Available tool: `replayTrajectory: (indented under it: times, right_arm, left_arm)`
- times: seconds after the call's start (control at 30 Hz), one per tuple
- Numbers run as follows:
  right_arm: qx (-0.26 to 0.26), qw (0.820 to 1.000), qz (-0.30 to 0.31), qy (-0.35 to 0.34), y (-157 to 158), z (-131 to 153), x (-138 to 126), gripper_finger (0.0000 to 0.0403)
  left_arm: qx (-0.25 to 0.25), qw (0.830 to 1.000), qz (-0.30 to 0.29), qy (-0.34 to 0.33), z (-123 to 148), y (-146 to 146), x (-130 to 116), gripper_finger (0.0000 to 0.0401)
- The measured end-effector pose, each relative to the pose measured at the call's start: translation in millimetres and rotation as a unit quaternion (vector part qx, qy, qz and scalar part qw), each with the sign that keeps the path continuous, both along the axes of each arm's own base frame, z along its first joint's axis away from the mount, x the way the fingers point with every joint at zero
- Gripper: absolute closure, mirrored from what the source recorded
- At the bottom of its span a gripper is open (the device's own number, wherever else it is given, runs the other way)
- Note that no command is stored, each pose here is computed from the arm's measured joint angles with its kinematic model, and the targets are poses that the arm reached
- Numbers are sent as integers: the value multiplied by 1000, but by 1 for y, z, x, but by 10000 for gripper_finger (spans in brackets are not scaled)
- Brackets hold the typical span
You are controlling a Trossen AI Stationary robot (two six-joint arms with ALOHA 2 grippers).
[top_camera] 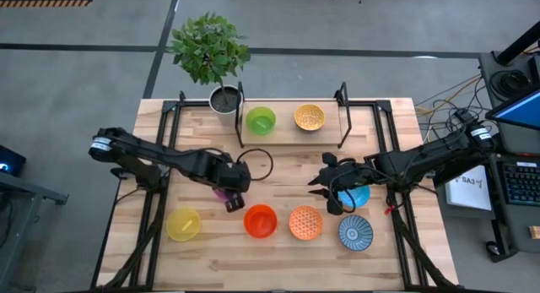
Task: Place and stack bowls onto a shelf
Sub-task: Stack the purple transparent bowl on top of the green transparent bowl on the shelf
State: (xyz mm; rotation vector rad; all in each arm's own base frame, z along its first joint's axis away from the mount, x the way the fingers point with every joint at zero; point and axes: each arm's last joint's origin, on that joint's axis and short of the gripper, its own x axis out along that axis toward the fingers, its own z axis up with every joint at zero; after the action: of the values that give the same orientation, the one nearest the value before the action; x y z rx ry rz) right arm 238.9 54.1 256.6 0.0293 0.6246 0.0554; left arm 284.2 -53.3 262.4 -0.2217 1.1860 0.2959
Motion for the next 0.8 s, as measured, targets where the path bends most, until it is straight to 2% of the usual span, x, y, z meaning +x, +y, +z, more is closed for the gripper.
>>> replayTrajectory:
  times: [0.1, 0.2, 0.37, 0.47, 0.6, 0.8]
  right_arm:
    - [-3, 1000, 2, 0, 0, 0, 0, 294]
    - [-3, 1000, 2, 0, 0, 0, 0, 294]
    - [-3, 1000, 2, 0, 0, 0, 0, 294]
    - [-2, 1000, 2, 0, 0, 0, 0, 294]
    - [-3, 1000, 2, 4, 0, -3, -1, 294]
    - [-6, 1000, 3, 6, 0, -5, -1, 294]
  left_arm:
    - [-30, 999, -6, 20, -11, -4, -4, 378]
    - [-41, 999, -17, 28, -19, -7, -7, 341]
    - [-18, 997, -69, 36, -26, -12, -10, 264]
    - [4, 993, -105, 48, -35, -16, -14, 234]
    - [7, 992, -106, 62, -56, -13, -21, 224]
    - [0, 995, -99, 32, -86, -12, -26, 223]
